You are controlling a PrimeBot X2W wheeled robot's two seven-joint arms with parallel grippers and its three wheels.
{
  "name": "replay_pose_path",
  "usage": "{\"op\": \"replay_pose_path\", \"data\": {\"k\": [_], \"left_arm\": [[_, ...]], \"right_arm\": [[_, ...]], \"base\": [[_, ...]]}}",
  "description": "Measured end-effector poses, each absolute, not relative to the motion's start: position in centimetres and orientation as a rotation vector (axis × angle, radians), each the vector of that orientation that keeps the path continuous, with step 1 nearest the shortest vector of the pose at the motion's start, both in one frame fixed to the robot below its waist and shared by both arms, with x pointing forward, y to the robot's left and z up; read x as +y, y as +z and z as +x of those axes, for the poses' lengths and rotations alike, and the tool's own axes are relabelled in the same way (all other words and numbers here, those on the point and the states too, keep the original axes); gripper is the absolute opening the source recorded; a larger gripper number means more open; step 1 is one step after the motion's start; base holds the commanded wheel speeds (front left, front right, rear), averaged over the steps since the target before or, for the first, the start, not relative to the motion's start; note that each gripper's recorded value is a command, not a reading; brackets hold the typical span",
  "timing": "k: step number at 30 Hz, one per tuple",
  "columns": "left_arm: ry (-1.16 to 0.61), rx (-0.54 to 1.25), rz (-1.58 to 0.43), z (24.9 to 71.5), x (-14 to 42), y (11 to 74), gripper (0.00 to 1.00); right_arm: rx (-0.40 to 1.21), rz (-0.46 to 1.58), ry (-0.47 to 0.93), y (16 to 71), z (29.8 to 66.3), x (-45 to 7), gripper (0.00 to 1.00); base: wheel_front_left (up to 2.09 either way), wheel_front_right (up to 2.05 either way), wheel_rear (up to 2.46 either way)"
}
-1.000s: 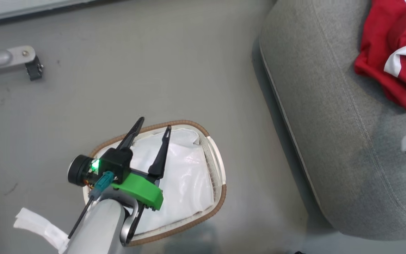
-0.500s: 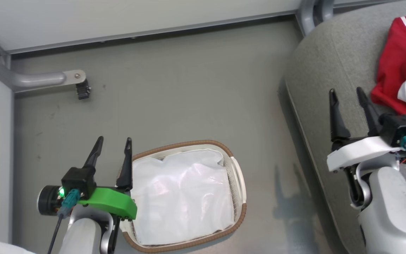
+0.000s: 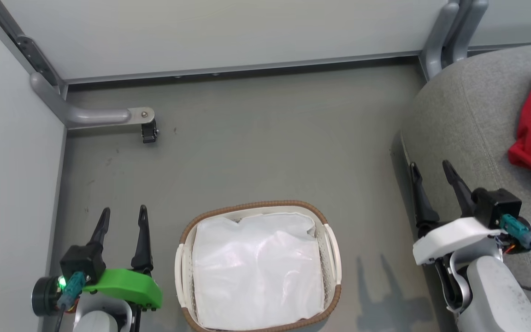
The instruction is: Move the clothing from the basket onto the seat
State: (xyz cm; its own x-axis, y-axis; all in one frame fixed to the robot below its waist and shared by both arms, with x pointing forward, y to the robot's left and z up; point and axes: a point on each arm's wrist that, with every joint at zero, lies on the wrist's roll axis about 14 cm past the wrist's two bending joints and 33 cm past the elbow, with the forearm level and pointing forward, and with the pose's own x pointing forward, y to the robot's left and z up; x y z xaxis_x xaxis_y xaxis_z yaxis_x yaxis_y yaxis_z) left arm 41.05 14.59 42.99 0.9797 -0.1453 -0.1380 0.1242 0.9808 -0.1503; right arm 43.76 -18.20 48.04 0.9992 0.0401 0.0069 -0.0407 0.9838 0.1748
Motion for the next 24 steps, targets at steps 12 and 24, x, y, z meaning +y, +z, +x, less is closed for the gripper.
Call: {"op": "replay_pose_path", "data": {"k": [12,24], "left_arm": [[-0.109,0.155,-0.22,38.4,15.0,43.2,1.0],[-0.071,0.22,-0.311,37.3,15.2,41.7,0.0]], "right_arm": [[0.035,0.213,0.035,47.1,40.5,-18.0,1.0],[0.125,0.305,-0.001,44.5,39.0,-18.1,0.0]], "base": [[0.0,0.0,0.0],[0.0,0.0,0.0]]}}
